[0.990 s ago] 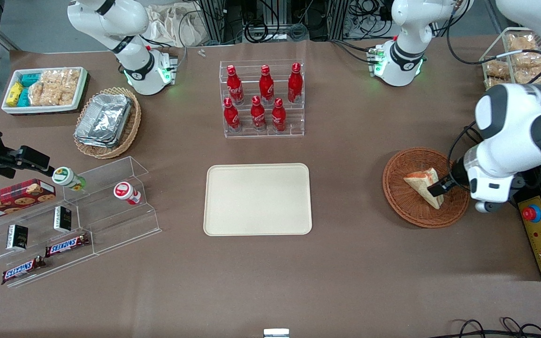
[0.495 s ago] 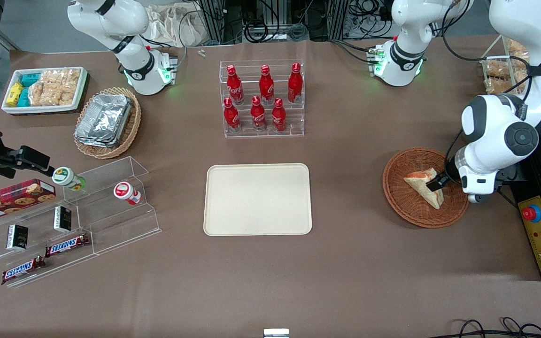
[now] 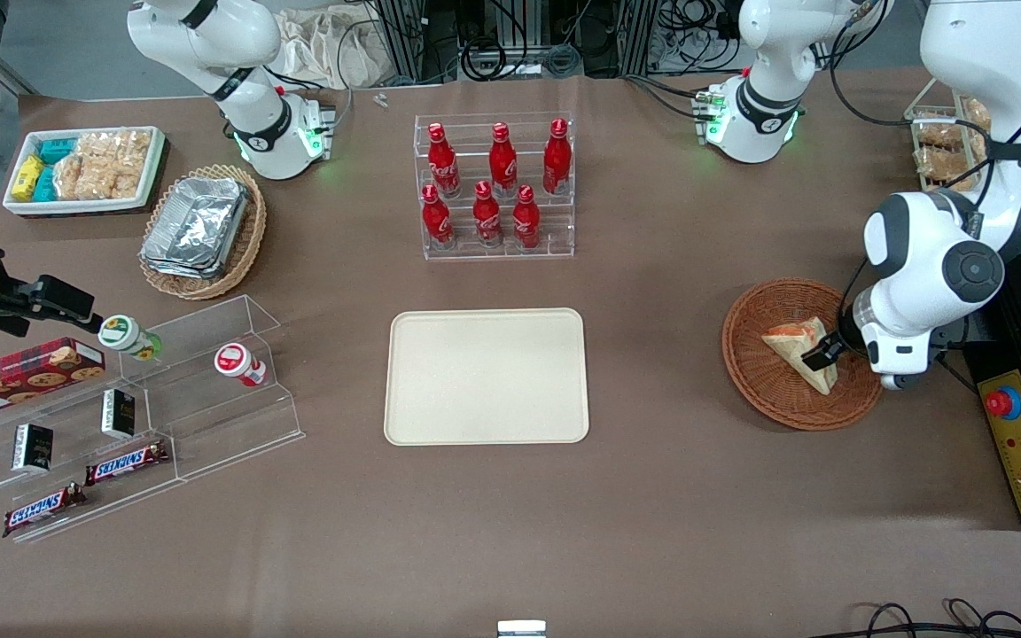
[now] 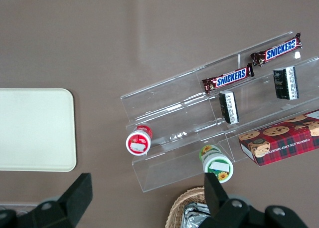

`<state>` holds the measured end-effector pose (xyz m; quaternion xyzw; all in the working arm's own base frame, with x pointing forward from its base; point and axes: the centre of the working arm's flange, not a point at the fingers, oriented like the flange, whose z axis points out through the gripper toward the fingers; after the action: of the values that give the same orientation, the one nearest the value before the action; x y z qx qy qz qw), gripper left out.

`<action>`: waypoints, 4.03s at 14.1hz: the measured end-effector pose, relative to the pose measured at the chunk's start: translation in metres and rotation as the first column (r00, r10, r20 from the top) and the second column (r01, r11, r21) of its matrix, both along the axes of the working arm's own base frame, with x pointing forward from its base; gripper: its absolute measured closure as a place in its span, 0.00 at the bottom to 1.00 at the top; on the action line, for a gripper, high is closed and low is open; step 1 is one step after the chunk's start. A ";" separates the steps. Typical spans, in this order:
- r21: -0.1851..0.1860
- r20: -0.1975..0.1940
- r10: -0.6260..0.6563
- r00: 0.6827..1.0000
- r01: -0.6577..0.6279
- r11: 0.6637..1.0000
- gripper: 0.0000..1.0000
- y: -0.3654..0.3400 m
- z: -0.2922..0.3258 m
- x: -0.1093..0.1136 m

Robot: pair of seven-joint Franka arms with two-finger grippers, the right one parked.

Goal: Place sandwich from basket to tray
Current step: 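Close the left gripper on the sandwich, then lift the sandwich and carry it toward the cream tray, then lower the sandwich onto the tray and open the left gripper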

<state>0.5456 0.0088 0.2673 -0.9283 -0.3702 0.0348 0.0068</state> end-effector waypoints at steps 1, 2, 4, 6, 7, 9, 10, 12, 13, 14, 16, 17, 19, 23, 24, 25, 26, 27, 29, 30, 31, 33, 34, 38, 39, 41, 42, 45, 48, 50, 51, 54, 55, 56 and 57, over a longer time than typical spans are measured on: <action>-0.001 0.003 0.005 1.000 -0.005 1.000 0.01 0.000 -0.004 0.000; -0.002 0.010 0.007 1.000 -0.007 1.000 0.01 -0.001 -0.007 -0.001; -0.005 0.023 0.010 1.000 -0.009 1.000 0.01 -0.003 -0.016 -0.005; -0.007 0.026 0.025 0.999 -0.024 1.000 0.01 -0.005 -0.027 -0.012; -0.008 0.024 0.030 0.999 -0.030 1.000 0.01 -0.006 -0.031 -0.015; -0.009 0.022 0.032 0.999 -0.032 0.999 0.04 -0.007 -0.034 -0.017; -0.009 0.024 0.032 0.999 -0.032 0.999 0.15 -0.007 -0.034 -0.016; -0.009 0.030 0.030 0.999 -0.030 1.000 0.39 -0.008 -0.032 -0.015; -0.008 0.034 0.029 0.999 -0.029 1.000 0.48 -0.008 -0.031 -0.014; -0.008 0.039 0.027 0.999 -0.027 1.000 0.57 -0.009 -0.028 -0.014; -0.003 0.040 0.023 0.999 -0.023 1.000 0.64 -0.009 -0.020 -0.012; 0.003 0.024 0.021 0.999 -0.021 1.000 0.67 -0.009 -0.013 -0.013; 0.018 -0.013 0.001 1.000 -0.001 1.000 0.79 -0.008 0.015 -0.011; 0.030 -0.071 -0.171 0.983 0.173 0.984 0.81 -0.005 0.138 0.004; 0.026 -0.073 -0.230 0.970 0.233 0.972 0.81 -0.005 0.176 0.009; 0.021 -0.069 -0.292 0.954 0.294 0.956 0.81 -0.007 0.211 0.013; 0.016 -0.059 -0.352 0.934 0.354 0.935 0.81 -0.015 0.241 0.017; 0.012 -0.050 -0.407 0.912 0.408 0.913 0.81 -0.031 0.264 0.019; 0.005 -0.023 -0.516 0.856 0.516 0.856 0.81 -0.093 0.291 0.020; -0.008 -0.013 -0.559 0.829 0.559 0.829 0.81 -0.133 0.293 0.018; -0.043 -0.011 -0.577 0.817 0.576 0.816 0.81 -0.172 0.284 0.015; -0.129 0.001 -0.565 0.825 0.560 0.818 0.81 -0.240 0.244 0.021; -0.165 0.024 -0.554 0.833 0.549 0.819 0.81 -0.271 0.216 0.031; -0.133 0.048 -0.548 0.835 0.549 0.825 0.81 -0.389 0.095 0.046; -0.133 0.046 -0.549 0.835 0.549 0.825 0.81 -0.411 0.071 0.044; -0.134 0.050 -0.556 0.830 0.557 0.819 0.81 -0.436 0.026 0.047; -0.130 0.057 -0.560 0.826 0.563 0.816 0.81 -0.438 0.005 0.051; -0.110 0.041 -0.586 0.810 0.586 0.803 0.81 -0.441 -0.045 0.052; -0.107 0.039 -0.605 0.795 0.605 0.789 0.81 -0.454 -0.052 0.044; -0.107 0.038 -0.620 0.784 0.620 0.777 0.81 -0.465 -0.052 0.035; -0.107 0.037 -0.628 0.777 0.628 0.771 0.81 -0.471 -0.052 0.030; -0.106 0.036 -0.634 0.772 0.634 0.766 0.58 -0.477 -0.053 0.025; -0.105 0.035 -0.633 0.773 0.633 0.767 0.48 -0.477 -0.053 0.026; -0.104 0.035 -0.631 0.775 0.631 0.769 0.37 -0.475 -0.054 0.027; -0.103 0.039 -0.627 0.778 0.627 0.772 0.29 -0.473 -0.052 0.030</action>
<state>0.5756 -0.4644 0.2156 -0.9975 -0.0373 0.0498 -0.0338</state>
